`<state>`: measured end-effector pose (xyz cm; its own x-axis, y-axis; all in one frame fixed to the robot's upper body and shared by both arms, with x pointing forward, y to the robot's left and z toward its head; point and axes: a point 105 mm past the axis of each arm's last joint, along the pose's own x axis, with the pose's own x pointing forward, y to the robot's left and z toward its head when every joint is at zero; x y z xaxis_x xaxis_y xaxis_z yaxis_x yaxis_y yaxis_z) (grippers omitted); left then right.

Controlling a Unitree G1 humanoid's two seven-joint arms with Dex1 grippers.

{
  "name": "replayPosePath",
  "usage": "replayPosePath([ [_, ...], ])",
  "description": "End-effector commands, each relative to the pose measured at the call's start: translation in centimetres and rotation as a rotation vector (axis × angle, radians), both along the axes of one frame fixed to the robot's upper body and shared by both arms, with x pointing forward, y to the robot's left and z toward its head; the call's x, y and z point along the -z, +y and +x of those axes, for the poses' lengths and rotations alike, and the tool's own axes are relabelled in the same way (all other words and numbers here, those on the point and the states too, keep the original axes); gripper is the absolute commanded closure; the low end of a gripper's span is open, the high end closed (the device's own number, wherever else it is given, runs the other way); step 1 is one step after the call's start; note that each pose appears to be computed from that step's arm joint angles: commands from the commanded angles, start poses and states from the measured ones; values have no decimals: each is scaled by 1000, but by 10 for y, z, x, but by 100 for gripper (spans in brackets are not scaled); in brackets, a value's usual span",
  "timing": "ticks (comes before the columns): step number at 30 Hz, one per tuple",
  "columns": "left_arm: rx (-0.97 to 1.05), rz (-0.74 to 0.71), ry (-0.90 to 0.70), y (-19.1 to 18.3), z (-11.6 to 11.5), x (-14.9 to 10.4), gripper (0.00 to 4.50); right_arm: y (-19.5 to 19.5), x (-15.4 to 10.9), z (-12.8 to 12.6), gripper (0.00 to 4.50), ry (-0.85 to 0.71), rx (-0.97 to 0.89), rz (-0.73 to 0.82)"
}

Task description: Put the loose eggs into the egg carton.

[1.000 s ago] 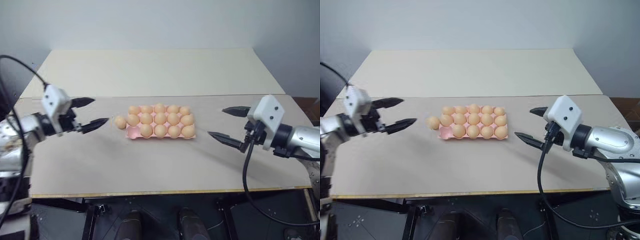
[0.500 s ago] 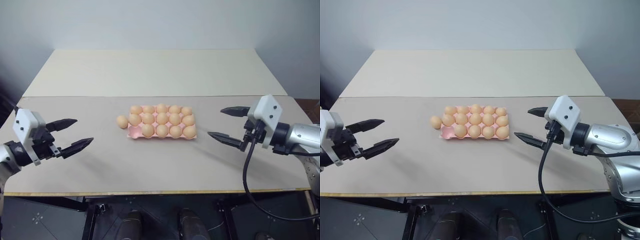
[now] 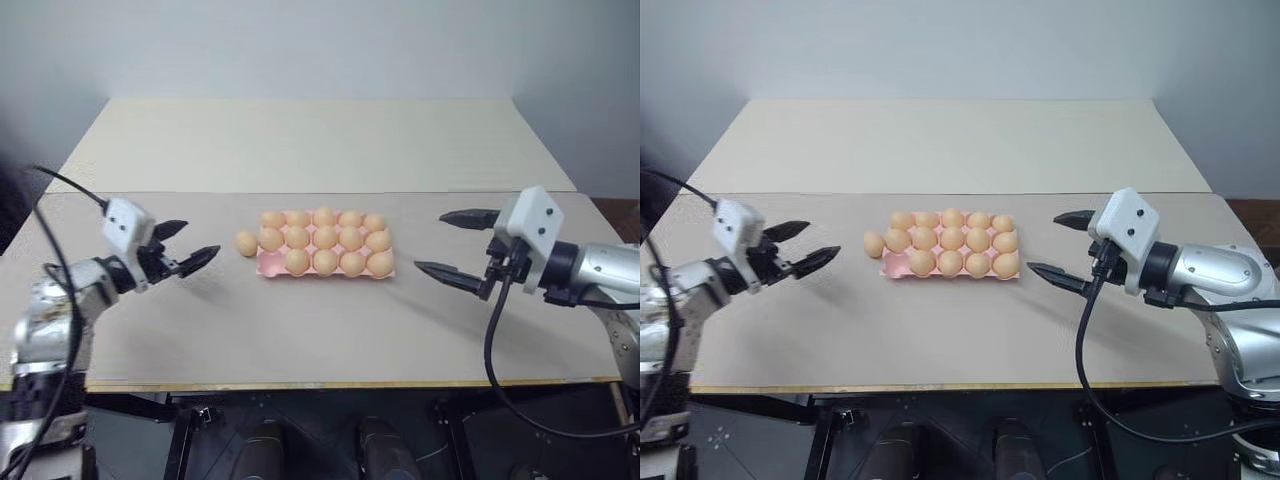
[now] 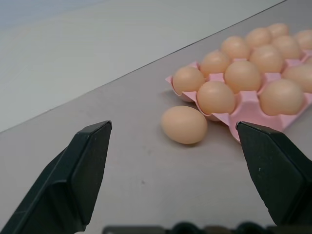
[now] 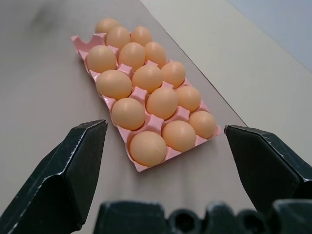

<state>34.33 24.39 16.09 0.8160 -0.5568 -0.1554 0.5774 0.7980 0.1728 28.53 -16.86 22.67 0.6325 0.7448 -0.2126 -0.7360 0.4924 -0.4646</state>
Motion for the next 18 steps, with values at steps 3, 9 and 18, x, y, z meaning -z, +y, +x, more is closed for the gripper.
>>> replayPosePath([
  [3, 54, 51, -20, -8, 20, 6, 6, 4, -15, -5, 0, -78, 0, 3],
  [9, 142, 65, -23, -24, 38, 14, 6, 6, -14, -8, 0, -85, 8, 10],
  [18, 185, 81, 10, -31, 52, 30, 6, 5, -17, -10, 0, -98, 18, 4],
])
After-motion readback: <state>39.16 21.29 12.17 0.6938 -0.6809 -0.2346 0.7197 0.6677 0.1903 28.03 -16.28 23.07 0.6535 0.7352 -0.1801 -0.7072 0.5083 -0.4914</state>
